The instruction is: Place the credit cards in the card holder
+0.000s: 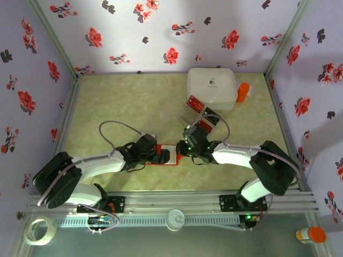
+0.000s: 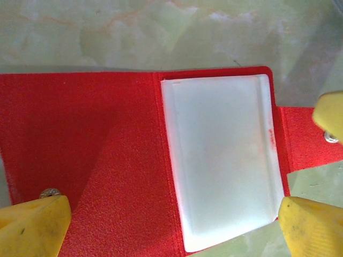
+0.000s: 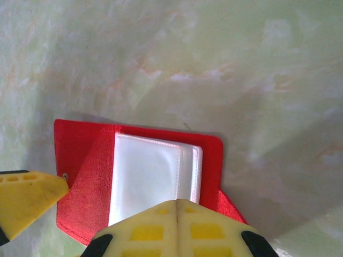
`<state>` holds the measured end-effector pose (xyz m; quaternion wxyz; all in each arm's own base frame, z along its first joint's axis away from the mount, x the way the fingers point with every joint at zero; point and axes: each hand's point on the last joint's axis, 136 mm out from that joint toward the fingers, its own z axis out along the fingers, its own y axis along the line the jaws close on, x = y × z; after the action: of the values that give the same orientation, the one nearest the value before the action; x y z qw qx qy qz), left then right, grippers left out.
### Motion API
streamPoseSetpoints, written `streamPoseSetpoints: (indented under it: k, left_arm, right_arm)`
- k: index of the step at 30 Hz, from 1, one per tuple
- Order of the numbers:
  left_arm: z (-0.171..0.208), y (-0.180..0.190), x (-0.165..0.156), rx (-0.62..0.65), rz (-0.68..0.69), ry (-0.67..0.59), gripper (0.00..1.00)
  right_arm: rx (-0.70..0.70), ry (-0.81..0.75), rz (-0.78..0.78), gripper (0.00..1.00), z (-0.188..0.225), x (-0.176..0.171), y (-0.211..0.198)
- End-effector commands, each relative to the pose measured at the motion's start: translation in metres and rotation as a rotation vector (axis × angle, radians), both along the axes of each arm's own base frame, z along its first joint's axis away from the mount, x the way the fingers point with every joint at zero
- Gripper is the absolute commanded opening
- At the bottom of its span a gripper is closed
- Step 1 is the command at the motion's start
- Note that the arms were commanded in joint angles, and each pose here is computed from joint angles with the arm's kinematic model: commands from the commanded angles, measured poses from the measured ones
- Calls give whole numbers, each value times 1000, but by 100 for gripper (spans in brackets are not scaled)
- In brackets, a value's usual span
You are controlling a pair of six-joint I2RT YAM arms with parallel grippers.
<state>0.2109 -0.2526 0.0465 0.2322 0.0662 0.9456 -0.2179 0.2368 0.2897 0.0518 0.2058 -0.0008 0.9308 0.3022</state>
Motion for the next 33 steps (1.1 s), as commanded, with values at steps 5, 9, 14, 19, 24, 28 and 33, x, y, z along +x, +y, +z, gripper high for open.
streamPoseSetpoints:
  k: [5,9,14,19,24,28,33]
  left_arm:
    - [22,-10,10,5,-30,-57,100]
    - [21,-13,13,24,-49,-63,100]
    - [16,-10,15,67,-62,-71,100]
    - [3,-2,12,119,-76,-62,100]
    - [-10,7,5,142,-73,-41,100]
    - [-15,11,2,130,-59,-36,100]
    - [-20,11,0,120,-53,-29,100]
  right_arm:
    - [8,7,-20,6,-4,-6,-3]
    - [-5,10,-29,6,-8,-9,-9]
    - [-19,18,-37,6,-15,-12,-14]
    - [-50,26,-40,5,-25,-14,-22]
    - [-68,34,-49,5,-32,-13,-29]
    - [-74,38,-45,5,-33,-11,-30]
    - [-77,39,-24,5,-29,-6,-27]
